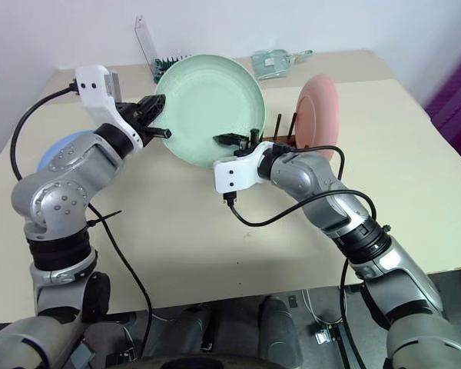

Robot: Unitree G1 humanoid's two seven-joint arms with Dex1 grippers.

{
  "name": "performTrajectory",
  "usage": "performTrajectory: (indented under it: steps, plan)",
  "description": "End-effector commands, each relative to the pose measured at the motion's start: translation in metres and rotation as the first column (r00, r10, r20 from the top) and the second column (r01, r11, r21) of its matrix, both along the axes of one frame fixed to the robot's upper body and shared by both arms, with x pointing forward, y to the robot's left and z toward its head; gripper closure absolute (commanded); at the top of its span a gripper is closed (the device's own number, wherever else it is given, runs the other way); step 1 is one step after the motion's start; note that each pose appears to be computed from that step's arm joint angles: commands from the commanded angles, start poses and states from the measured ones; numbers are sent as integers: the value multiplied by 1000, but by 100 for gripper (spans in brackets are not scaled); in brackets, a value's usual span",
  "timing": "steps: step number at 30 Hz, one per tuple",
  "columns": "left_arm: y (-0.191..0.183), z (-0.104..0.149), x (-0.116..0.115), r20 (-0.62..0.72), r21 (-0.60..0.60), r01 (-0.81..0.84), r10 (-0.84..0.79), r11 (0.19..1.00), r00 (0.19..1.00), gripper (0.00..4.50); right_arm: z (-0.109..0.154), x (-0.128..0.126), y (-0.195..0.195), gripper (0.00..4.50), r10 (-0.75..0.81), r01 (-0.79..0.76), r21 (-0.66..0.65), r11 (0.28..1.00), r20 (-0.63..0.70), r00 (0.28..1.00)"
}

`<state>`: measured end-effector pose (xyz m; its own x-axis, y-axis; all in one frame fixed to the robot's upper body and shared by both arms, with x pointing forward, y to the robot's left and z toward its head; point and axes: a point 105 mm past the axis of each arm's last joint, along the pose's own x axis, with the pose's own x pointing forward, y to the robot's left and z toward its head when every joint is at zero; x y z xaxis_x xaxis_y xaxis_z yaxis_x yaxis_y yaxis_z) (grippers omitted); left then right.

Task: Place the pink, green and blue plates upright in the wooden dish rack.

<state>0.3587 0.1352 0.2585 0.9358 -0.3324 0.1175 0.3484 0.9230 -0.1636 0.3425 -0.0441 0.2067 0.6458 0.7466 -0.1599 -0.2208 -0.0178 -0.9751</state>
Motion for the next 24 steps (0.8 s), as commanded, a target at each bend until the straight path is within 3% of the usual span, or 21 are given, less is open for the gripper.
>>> performTrajectory:
  steps: [1, 3, 6, 9, 11, 14, 17, 18, 20, 22, 24]
  plan:
    - [-8, 16, -8, 62, -9, 38, -37, 999, 997, 450, 11, 2, -3, 435, -9, 9, 11, 1000, 62, 998]
    - [-7, 21, -7, 64, -91, 46, -40, 995, 997, 450, 13, 4, -6, 444, -19, 19, 1, 1000, 105, 994]
    - [8, 50, -3, 101, -416, 44, -1, 908, 995, 346, 15, 5, -7, 450, -28, 29, -5, 1000, 151, 988]
    - [42, 77, -3, 160, -600, -1, 121, 800, 980, 205, 22, 7, -11, 450, -48, 45, 23, 999, 187, 981]
    - [82, 91, -4, 208, -606, -110, 290, 788, 934, 205, 38, 9, -19, 450, -88, 67, 108, 992, 202, 975]
    - [109, 94, -4, 256, -493, -228, 391, 840, 884, 205, 59, 6, -31, 450, -117, 72, 275, 959, 150, 982]
    - [92, 68, 0, 332, -107, -239, 261, 965, 907, 205, 85, -9, -47, 450, -23, 66, 589, 806, -80, 996]
    - [78, 50, 1, 317, 20, -185, 170, 982, 933, 205, 95, -12, -55, 450, 21, 90, 690, 719, -151, 988]
    - [58, 25, 0, 278, 154, -88, 43, 984, 960, 205, 107, -16, -64, 450, 103, 139, 797, 588, -244, 964]
    - [18, -19, -12, 164, 292, 133, -187, 947, 969, 205, 122, -22, -72, 450, 270, 220, 893, 391, -340, 901]
    - [-10, -53, -29, 54, 346, 318, -357, 883, 933, 205, 125, -29, -72, 450, 365, 273, 907, 321, -384, 848]
